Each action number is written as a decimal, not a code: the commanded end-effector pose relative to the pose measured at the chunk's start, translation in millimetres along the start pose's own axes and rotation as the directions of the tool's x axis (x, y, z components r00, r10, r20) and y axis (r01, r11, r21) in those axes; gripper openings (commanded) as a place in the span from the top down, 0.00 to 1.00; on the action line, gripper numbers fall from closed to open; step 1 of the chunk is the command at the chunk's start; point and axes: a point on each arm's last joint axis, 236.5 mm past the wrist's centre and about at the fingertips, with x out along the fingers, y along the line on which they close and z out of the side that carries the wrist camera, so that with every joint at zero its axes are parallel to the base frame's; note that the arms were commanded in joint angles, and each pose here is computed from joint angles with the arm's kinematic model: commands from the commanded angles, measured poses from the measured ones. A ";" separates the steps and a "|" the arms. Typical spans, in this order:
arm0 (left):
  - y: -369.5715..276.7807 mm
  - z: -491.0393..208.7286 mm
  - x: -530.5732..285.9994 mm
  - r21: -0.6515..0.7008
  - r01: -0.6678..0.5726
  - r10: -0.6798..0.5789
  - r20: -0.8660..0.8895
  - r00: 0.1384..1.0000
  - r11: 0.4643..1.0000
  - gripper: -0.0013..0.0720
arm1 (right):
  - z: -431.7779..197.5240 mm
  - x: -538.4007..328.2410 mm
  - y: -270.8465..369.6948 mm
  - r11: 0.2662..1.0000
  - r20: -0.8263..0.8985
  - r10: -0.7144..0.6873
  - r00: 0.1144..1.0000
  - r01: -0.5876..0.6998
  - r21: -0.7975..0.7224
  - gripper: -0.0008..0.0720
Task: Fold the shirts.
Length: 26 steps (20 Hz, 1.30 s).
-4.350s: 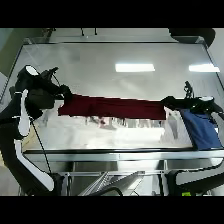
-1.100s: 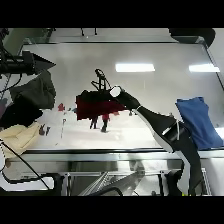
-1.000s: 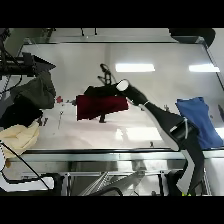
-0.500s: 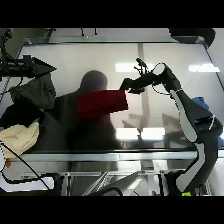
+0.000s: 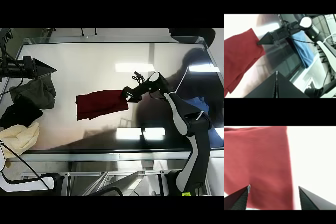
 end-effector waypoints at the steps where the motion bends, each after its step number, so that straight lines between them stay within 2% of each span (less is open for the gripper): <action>1: 0.2 -0.1 -0.3 0.002 -0.001 0.001 0.000 1.000 1.000 0.95 | -4.7 19.2 15.4 0.997 -0.019 0.077 0.997 -0.078 -0.013 0.33; 2: 0.2 -0.1 -0.4 0.001 -0.001 0.001 0.000 1.000 1.000 0.95 | -4.5 18.6 24.6 0.992 -0.018 0.114 0.993 -0.115 -0.048 0.76; 3: 0.2 -0.2 -0.4 0.001 -0.001 0.001 0.000 1.000 1.000 0.95 | -3.1 15.1 37.0 0.985 -0.011 0.161 0.987 -0.161 -0.055 0.90; 4: 0.0 -0.8 -0.4 0.001 0.001 -0.001 -0.003 1.000 1.000 0.95 | 1.4 5.7 49.7 0.979 0.010 0.195 0.981 -0.194 -0.062 0.96; 9: -0.1 -0.9 -0.4 0.001 0.001 -0.001 -0.003 1.000 1.000 0.95 | 46.9 -104.1 90.1 0.972 0.271 0.216 0.938 -0.180 -0.151 0.97; 12: -0.2 -1.1 -0.4 0.001 0.001 -0.001 -0.004 1.000 1.000 0.95 | 65.3 -202.5 81.6 0.985 0.449 0.170 0.877 -0.153 -0.075 0.97; 16: -2.9 -7.9 -0.5 0.001 0.013 -0.013 -0.033 0.999 1.000 0.95 | 57.3 -333.2 40.7 0.995 0.650 -0.018 0.760 -0.052 0.088 0.97; 18: -4.4 -12.1 -0.6 0.000 0.020 -0.020 -0.050 0.999 1.000 0.95 | 31.7 -397.7 1.5 0.973 0.702 -0.185 0.688 0.027 0.229 0.97; 22: -5.1 -13.4 -0.8 0.001 0.022 -0.022 -0.056 0.998 1.000 0.95 | -55.0 -475.4 -83.3 0.827 0.598 -0.522 0.608 0.191 0.528 0.97; 26: -5.1 -13.6 -0.6 0.010 0.023 -0.022 -0.057 0.998 1.000 0.95 | -146.8 -480.3 -135.2 0.640 0.361 -0.690 0.627 0.295 0.709 0.97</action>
